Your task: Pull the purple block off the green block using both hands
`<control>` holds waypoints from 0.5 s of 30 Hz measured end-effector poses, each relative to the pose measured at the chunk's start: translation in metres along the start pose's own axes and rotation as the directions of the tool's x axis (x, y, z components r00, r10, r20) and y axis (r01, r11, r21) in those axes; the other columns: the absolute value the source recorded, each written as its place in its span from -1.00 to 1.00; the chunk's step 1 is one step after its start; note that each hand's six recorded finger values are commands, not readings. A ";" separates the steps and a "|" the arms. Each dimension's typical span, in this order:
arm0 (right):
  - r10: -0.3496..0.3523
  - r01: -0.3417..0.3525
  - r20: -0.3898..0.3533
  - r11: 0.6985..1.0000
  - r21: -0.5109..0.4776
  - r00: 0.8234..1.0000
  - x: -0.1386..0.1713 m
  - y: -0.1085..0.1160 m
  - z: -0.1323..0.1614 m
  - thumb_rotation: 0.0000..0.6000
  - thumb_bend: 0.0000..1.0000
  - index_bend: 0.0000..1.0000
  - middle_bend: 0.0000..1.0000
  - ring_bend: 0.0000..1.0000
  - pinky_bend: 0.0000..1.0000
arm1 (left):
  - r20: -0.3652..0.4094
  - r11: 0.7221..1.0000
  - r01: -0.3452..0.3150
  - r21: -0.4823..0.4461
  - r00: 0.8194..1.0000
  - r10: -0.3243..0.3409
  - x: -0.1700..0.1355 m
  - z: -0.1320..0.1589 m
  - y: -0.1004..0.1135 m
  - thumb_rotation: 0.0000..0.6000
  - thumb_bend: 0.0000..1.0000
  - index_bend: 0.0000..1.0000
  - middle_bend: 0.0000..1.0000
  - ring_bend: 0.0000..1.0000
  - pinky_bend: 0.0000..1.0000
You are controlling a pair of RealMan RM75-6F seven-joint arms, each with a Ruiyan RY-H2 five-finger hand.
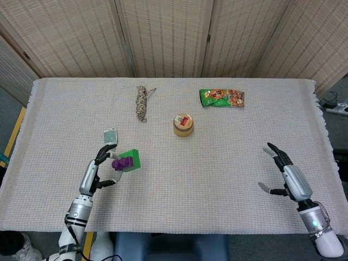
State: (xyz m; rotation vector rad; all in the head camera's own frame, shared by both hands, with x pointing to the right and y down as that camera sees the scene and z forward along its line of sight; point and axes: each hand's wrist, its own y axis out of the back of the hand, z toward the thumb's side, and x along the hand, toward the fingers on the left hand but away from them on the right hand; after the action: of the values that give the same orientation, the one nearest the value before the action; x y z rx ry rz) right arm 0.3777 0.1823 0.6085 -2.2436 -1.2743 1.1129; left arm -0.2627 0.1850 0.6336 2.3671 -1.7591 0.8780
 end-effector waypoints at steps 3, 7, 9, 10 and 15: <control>0.103 -0.104 -0.018 0.983 -0.154 0.995 -0.020 -0.019 0.002 1.00 -0.41 -1.00 -1.00 -1.00 -1.00 | 0.000 0.999 0.001 -0.038 1.000 -0.001 0.001 0.008 -0.001 1.00 0.16 0.55 -0.61 -1.00 -1.00; 0.207 -0.214 -0.055 0.917 -0.336 0.977 -0.050 -0.043 0.010 1.00 -0.41 -1.00 -1.00 -1.00 -1.00 | 0.007 0.997 0.012 -0.071 1.000 -0.012 0.006 0.016 -0.007 1.00 0.16 0.55 -0.61 -1.00 -1.00; 0.232 -0.242 -0.076 0.881 -0.405 0.970 -0.062 -0.054 0.015 1.00 -0.41 -1.00 -1.00 -1.00 -1.00 | 0.007 0.995 0.026 -0.094 1.000 -0.025 0.006 0.019 -0.014 1.00 0.16 0.55 -0.61 -1.00 -1.00; 0.248 -0.261 -0.087 0.856 -0.447 0.965 -0.069 -0.061 0.018 1.00 -0.41 -1.00 -1.00 -1.00 -1.00 | 0.008 0.994 0.030 -0.101 1.000 -0.029 0.006 0.019 -0.016 1.00 0.16 0.55 -0.60 -1.00 -1.00; 0.334 -0.340 -0.121 0.744 -0.575 0.935 -0.098 -0.094 0.031 1.00 -0.41 -1.00 -1.00 -1.00 -1.00 | 0.015 0.988 0.041 -0.149 0.999 -0.039 0.005 0.022 -0.024 1.00 0.16 0.55 -0.59 -1.00 -1.00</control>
State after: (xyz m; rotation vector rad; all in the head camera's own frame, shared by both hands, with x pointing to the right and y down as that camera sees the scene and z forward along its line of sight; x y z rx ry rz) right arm 0.2709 0.1495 0.6918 -3.0431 -1.3845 0.8829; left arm -0.2312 0.1802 0.6242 2.3082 -1.7096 0.7020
